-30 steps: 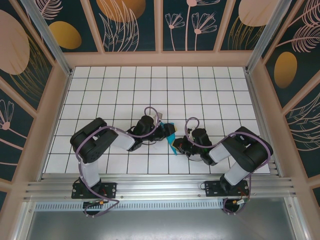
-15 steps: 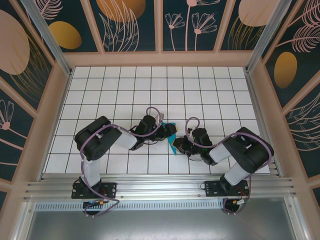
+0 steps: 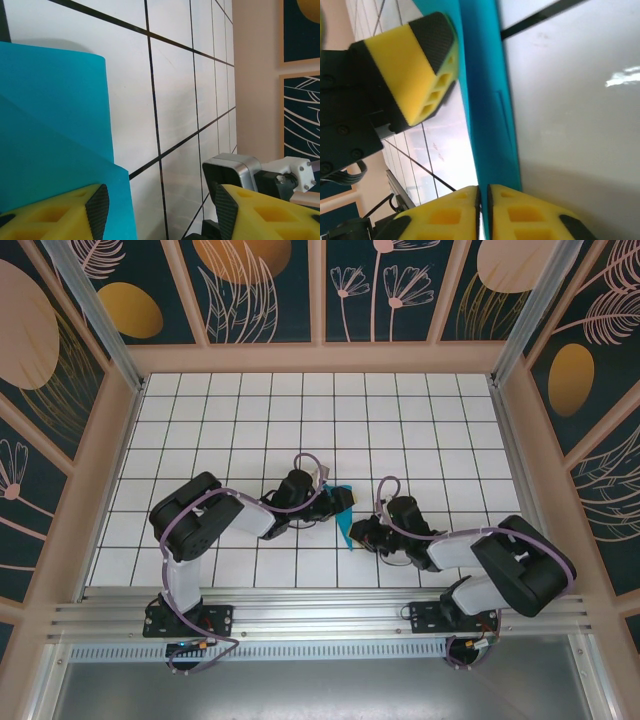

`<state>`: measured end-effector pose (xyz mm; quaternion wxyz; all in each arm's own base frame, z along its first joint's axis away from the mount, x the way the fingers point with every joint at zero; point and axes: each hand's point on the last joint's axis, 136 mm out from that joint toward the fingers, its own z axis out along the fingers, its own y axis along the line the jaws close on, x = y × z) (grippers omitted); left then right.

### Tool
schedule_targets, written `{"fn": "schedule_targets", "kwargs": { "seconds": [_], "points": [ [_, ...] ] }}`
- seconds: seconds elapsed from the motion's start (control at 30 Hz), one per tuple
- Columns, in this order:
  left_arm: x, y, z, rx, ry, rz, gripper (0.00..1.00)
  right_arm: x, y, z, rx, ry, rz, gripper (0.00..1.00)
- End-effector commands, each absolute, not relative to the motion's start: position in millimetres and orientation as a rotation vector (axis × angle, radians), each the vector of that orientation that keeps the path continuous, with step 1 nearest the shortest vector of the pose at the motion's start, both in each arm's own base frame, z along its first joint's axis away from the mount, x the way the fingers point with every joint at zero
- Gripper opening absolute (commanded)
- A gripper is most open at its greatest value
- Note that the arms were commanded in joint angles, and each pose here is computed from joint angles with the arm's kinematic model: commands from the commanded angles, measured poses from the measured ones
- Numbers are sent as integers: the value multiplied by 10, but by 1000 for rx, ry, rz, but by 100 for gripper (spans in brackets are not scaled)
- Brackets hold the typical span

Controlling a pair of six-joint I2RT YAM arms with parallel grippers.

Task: Fold a paper plane with a square sheet of paper (pick it up from the middle)
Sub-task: Fold the wing for the fifth time at the center of the table.

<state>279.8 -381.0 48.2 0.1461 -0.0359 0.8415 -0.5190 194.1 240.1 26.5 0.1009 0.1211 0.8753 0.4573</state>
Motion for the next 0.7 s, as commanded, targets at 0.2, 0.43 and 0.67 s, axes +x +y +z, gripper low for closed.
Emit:
{"fn": "schedule_targets", "kwargs": {
  "seconds": [0.2, 0.43, 0.67],
  "points": [
    [2743, -3754, 197, -100, 2519, -1398, 61, 1795, 2375, 16, 331, 2732, 1296, 6],
    [2731, -3744, 199, -100, 2522, -1396, 61, 1793, 2306, 26, 333, 2749, 1226, 9],
    [2728, -3747, 196, -95, 2528, -1393, 61, 1738, 2356, 165, 270, 2738, 1286, 16]
  ]
}}
